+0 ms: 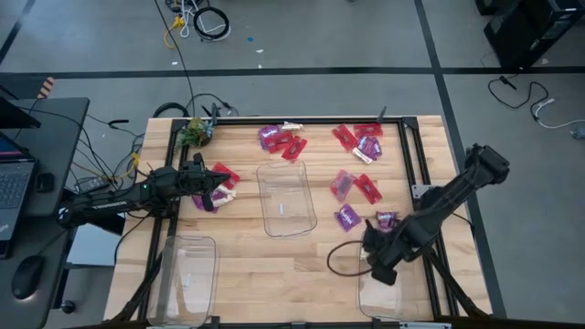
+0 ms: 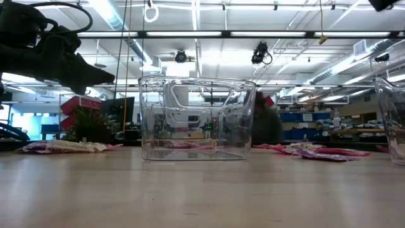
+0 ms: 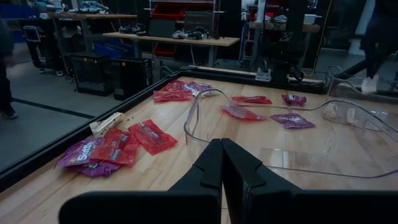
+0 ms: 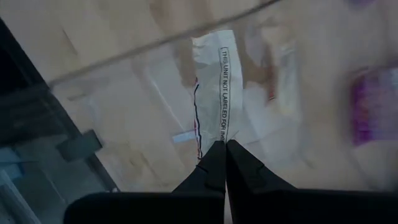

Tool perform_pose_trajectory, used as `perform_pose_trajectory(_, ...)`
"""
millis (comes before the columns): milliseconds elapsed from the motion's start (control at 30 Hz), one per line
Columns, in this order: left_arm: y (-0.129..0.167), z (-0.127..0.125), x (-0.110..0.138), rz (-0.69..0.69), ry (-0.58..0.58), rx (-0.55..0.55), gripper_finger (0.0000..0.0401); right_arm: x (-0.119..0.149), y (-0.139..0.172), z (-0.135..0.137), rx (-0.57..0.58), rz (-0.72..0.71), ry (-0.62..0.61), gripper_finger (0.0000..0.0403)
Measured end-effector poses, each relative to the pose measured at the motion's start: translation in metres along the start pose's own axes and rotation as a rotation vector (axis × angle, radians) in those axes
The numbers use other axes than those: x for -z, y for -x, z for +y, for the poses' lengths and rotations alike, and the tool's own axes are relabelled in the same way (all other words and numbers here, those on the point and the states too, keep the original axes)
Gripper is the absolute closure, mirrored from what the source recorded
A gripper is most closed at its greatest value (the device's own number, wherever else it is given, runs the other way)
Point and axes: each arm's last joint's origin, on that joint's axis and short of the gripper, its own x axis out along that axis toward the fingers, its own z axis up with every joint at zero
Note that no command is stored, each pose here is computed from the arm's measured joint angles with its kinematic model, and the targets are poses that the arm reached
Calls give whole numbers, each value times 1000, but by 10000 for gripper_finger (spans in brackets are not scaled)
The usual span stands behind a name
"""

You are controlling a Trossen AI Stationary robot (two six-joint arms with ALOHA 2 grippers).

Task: Sort candy
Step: Put the white chocolate bar into the right transparent bin

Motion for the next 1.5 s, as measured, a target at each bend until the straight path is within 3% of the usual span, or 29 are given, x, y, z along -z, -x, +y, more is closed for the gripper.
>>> perform_pose_trajectory(233,0,-1,-3,2,20,38,395,-3,-33,11,-18,50,52,403)
perform_pose_trajectory(467,0,-2,-5,4,67,46,395,-6,-37,15,-67,51,-10,384)
perform_pose_trajectory(700,-5,-2,-2,48,105,56,395,-9,-2,3,-59,12,-107,311)
perform_pose_trajectory(900,-12,-4,-7,41,106,69,395,-23,42,-27,11,-192,-139,249)
perform_pose_trajectory(1033,-19,-5,-22,91,95,65,395,-43,60,-55,63,-323,-128,229)
perform_pose_trajectory(1233,-33,-7,-57,250,35,31,395,-74,78,-95,122,-422,-54,229)
perform_pose_trajectory(1500,-43,-12,-95,663,54,42,395,-102,88,-124,159,-508,76,224)
